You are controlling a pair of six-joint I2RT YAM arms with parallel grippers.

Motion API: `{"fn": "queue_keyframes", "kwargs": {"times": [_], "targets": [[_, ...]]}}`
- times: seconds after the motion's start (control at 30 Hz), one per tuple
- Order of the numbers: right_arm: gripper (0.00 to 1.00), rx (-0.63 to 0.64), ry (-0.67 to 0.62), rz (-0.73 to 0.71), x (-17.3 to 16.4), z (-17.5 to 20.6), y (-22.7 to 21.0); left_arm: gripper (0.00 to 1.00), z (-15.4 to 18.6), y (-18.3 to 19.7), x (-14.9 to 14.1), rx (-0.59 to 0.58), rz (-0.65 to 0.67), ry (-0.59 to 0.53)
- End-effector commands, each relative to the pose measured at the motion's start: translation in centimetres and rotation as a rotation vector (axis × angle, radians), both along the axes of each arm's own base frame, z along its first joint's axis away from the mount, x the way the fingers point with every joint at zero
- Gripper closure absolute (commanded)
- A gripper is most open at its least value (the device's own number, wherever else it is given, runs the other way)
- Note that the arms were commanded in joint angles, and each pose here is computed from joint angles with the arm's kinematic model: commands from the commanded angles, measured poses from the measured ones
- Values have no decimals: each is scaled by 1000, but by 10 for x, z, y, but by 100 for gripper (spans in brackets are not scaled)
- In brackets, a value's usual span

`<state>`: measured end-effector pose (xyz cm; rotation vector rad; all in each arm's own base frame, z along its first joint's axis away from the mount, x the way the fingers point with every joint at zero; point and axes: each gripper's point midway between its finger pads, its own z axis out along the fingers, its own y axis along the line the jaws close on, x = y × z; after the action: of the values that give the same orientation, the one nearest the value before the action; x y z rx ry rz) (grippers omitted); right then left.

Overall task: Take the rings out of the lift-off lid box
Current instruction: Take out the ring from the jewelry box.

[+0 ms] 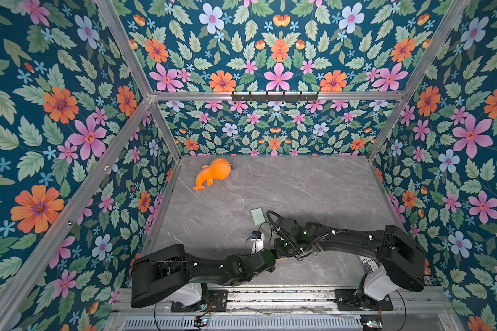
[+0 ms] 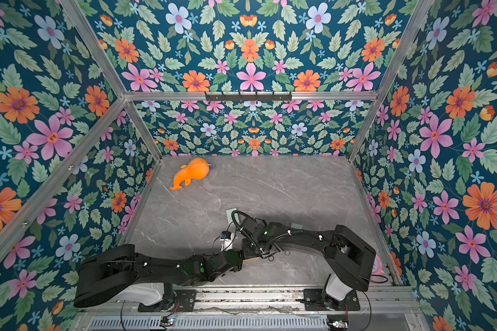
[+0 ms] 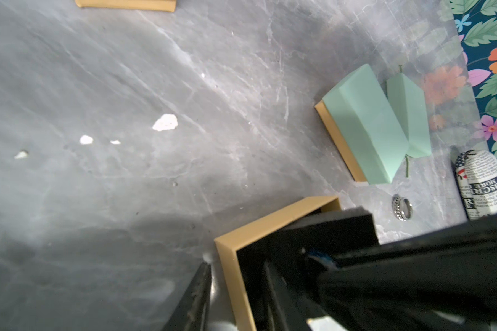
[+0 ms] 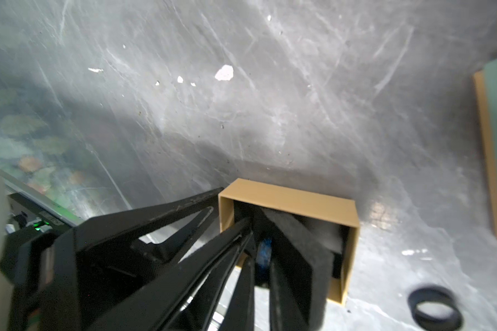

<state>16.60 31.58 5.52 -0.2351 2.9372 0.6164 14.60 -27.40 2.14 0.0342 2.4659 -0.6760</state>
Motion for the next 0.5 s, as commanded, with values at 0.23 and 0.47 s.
{"fn": "queue_keyframes", "kwargs": {"times": [0.23, 0.47], "targets": [[90, 84, 9, -34, 1, 10, -2, 66, -14, 12, -7, 74, -16, 40], [90, 130, 37, -45, -1, 7, -1, 66, -15, 10, -7, 77, -19, 40]]}}
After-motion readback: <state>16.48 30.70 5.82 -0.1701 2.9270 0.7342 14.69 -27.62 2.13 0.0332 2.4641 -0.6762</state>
